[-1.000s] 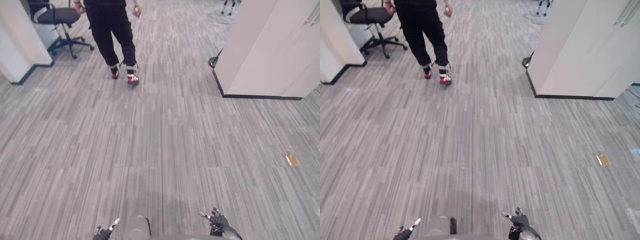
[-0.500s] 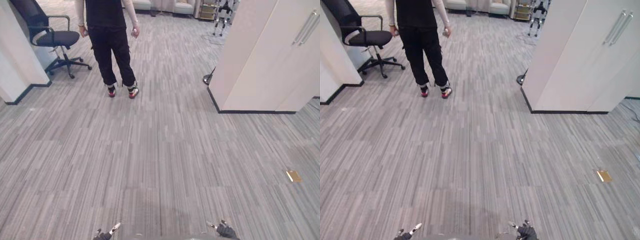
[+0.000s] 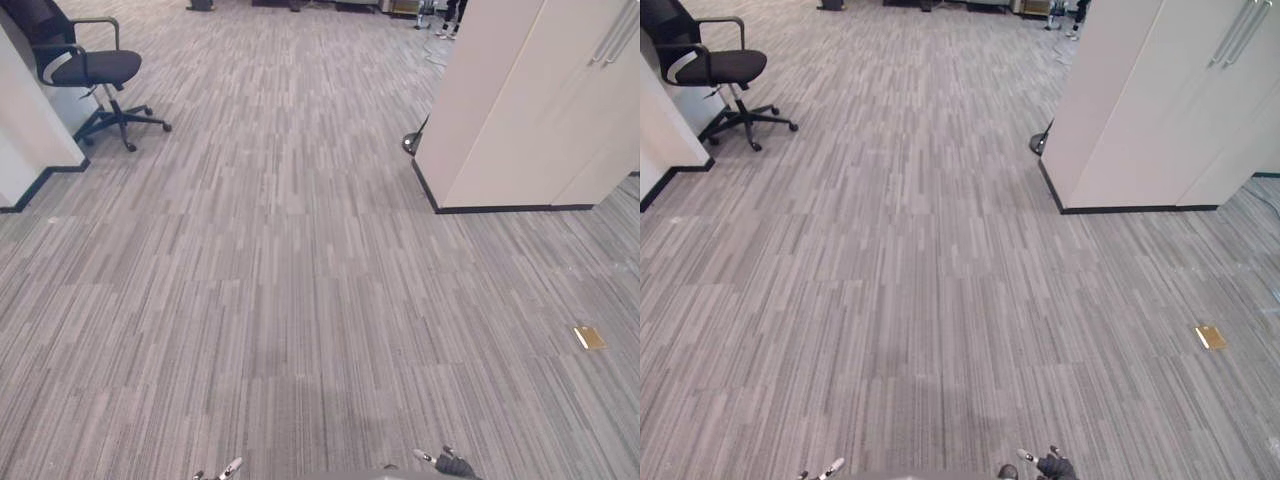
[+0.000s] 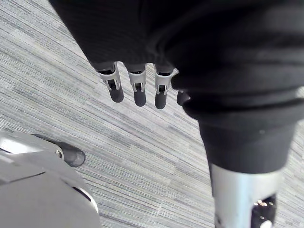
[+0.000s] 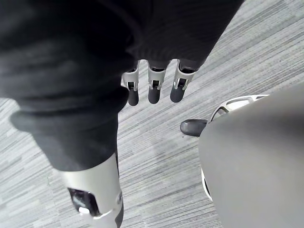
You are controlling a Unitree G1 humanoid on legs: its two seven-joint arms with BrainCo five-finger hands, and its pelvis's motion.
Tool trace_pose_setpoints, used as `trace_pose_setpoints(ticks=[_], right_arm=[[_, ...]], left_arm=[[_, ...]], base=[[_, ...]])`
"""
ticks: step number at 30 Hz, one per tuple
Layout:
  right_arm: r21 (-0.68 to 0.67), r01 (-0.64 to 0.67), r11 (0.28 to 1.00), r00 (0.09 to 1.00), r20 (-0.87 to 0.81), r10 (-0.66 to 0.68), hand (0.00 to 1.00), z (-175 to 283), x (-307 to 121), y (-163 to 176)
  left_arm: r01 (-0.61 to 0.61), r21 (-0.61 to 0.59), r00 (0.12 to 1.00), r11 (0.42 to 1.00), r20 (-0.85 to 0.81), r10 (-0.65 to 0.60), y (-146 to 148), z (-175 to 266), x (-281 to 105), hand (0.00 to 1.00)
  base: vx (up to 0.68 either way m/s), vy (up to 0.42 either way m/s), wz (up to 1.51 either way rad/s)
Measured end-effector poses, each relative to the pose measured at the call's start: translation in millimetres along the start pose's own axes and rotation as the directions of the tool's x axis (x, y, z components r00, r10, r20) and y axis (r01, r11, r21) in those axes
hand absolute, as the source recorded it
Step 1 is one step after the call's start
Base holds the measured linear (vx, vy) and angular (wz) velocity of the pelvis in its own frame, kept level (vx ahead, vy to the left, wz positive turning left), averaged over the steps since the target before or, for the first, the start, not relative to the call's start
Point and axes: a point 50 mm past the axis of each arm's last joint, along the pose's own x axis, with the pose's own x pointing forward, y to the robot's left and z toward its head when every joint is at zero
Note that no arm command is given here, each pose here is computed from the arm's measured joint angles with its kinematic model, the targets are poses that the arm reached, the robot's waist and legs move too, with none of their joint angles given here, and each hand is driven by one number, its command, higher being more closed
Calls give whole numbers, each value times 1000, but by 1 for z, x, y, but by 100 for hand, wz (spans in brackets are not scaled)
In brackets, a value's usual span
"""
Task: Organize washtable
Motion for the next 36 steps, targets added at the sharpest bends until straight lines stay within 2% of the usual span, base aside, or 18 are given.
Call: trace_pose_setpoints(ticks=[10,14,19,34,36], right_arm=[[35,15,999,1000,-2,-15,0,-1,0,-3],[174,102,979,995,-25,-100,0,-7,-2,-17],[268,153,951,988,-51,-144,0,-11,-3,-25],[314,173,934,985,-67,-160,0,-13,-3,-24],[329,168,929,986,-45,-163,0,-9,-3,-23]], left_arm=[[-3,-2,1000,1000,-4,3,1,-1,0,0],[-9,-6,1000,1000,-18,9,2,-4,-1,0],[-6,-8,1000,1000,-22,6,0,-6,-1,0],[8,-6,1000,1000,-20,-8,-6,-7,-2,0],[-10,-84,999,996,34,13,-6,6,0,0]], base=[[0,0,-3],[8,-14,-9],[15,-38,-9],[-26,-57,21],[-61,-25,100]])
